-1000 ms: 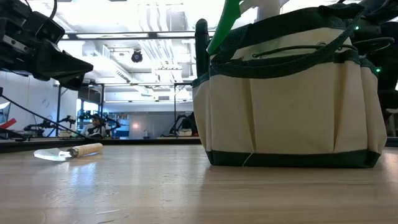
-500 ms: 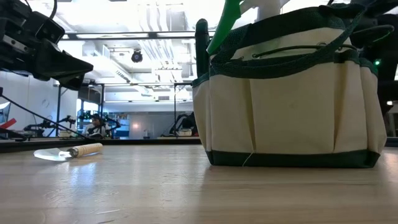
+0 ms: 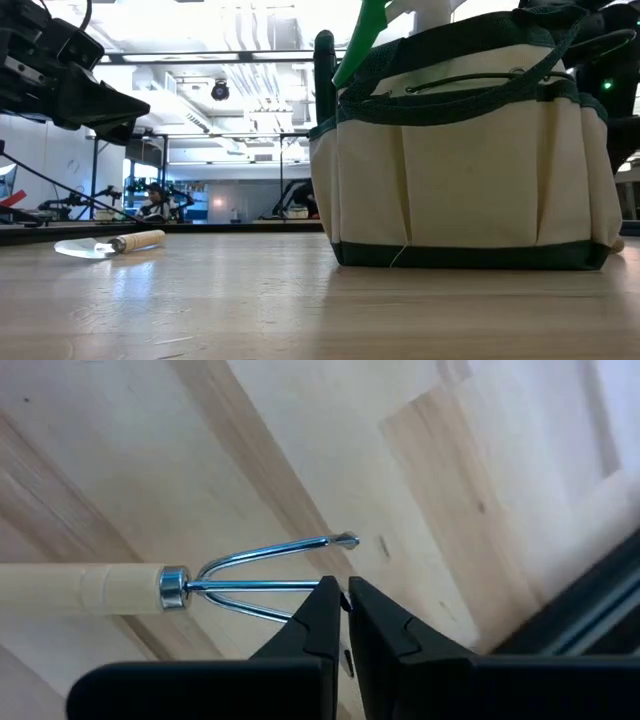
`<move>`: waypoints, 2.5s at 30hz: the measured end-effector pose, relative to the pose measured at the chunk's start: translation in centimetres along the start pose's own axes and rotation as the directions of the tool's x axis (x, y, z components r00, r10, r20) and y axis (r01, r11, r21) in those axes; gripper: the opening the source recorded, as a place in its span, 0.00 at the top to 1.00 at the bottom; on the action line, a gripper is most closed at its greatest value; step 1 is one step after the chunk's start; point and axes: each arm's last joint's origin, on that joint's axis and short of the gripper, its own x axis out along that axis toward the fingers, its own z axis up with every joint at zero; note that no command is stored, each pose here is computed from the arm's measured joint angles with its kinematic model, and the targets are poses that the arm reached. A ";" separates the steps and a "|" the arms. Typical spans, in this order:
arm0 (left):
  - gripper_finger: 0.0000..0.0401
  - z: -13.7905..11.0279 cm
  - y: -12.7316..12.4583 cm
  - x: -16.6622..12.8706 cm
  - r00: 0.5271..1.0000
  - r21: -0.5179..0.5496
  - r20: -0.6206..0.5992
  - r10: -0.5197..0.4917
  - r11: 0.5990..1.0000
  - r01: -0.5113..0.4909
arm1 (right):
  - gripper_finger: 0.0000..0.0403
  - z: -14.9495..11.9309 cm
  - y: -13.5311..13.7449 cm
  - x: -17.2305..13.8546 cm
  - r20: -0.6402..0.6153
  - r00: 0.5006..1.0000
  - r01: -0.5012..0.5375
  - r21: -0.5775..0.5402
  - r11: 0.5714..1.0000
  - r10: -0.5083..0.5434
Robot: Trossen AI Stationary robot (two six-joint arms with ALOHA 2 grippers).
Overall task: Pick & Place Garden tools in Gardening bag
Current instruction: Put the bottom hand rake into the side pocket of the gardening bag
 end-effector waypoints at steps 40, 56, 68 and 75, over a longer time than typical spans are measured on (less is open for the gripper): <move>0.94 0.0 0.0 0.0 1.000 0.000 0.000 0.000 1.000 0.000 | 0.98 -1.3 -0.7 -8.6 0.261 0.962 -0.025 -0.197 0.980 0.077; 0.94 0.0 0.0 0.0 1.000 0.000 0.000 0.000 1.000 0.000 | 0.98 -3.9 4.8 -13.9 0.483 0.853 -0.014 -0.356 0.934 0.197; 0.94 0.0 0.0 0.0 1.000 0.000 0.000 0.000 1.000 0.000 | 0.98 -3.8 9.3 -15.8 0.602 0.789 0.170 -0.404 0.899 0.122; 0.94 0.0 0.0 0.0 1.000 0.000 0.000 0.001 1.000 -0.001 | 0.98 -3.5 10.0 -16.8 0.615 0.777 0.160 -0.401 0.902 0.136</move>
